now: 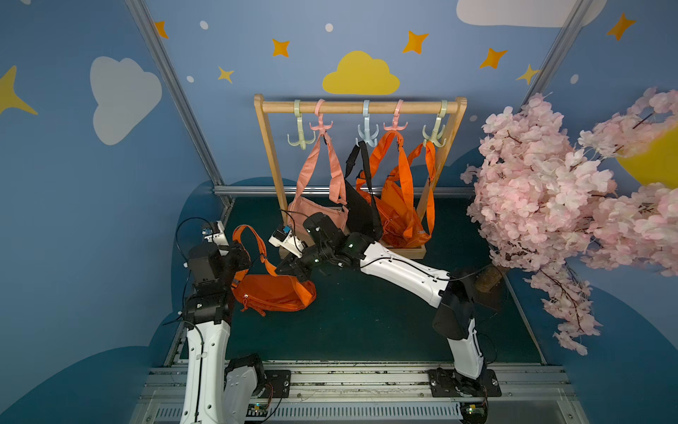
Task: Take the bag off the hook
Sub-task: Place the bag at the center of the board.
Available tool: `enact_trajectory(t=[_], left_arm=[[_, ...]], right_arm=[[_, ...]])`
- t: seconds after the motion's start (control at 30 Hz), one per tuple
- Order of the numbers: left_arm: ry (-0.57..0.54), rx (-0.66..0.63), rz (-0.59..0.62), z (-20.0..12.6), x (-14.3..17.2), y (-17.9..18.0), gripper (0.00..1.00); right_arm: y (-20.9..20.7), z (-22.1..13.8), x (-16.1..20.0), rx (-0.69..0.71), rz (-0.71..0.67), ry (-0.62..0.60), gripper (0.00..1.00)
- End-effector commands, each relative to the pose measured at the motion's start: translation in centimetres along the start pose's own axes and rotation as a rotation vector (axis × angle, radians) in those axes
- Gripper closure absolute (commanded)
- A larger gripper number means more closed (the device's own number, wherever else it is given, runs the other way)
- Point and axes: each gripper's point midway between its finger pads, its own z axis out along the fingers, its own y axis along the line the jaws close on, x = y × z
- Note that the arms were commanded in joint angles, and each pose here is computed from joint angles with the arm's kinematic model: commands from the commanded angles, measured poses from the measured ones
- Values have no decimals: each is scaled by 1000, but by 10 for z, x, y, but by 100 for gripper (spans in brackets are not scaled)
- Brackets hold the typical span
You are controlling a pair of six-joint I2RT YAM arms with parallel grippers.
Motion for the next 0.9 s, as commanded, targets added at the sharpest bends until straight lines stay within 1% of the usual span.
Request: enact_trajectory(t=[0.0,0.1,0.13,0.17,0.2,0.23,0.3,0.33,0.4,0.5,0.7,0.87], left_arm=[[-41,-19,17,-5,-7,3,90],[-39,-40,30,-4,-5,7,88],[-41,-44,34,-5,-5,7,78],[-41,-44,36,-5,-5,7,54],[-43,-47,36,-5,-5,7,29],[-45,-50,38,-6,-6,7,16],[-45,-58,40,-7,-6,8,3],[-48,-64,40,-8,-7,9,1],[-50,-65,44,-9,-7,9,1],[-53,-68,49,-11,-8,9,1],[-61,-63,50,-12,-10,8,1],[-73,-42,56,-14,-15,3,1]], right_arm=[[3,7,26,-16,73,131,100],[3,16,40,-21,102,205,100],[4,18,42,-24,105,221,100],[5,19,43,-27,106,231,99],[6,19,43,-27,103,237,92],[7,19,43,-20,102,239,85],[3,16,39,17,98,229,74],[0,14,37,44,98,224,69],[-6,9,33,82,94,216,62],[-9,0,31,120,83,218,55],[-12,-25,28,210,41,234,54],[-6,-46,18,241,-19,215,54]])
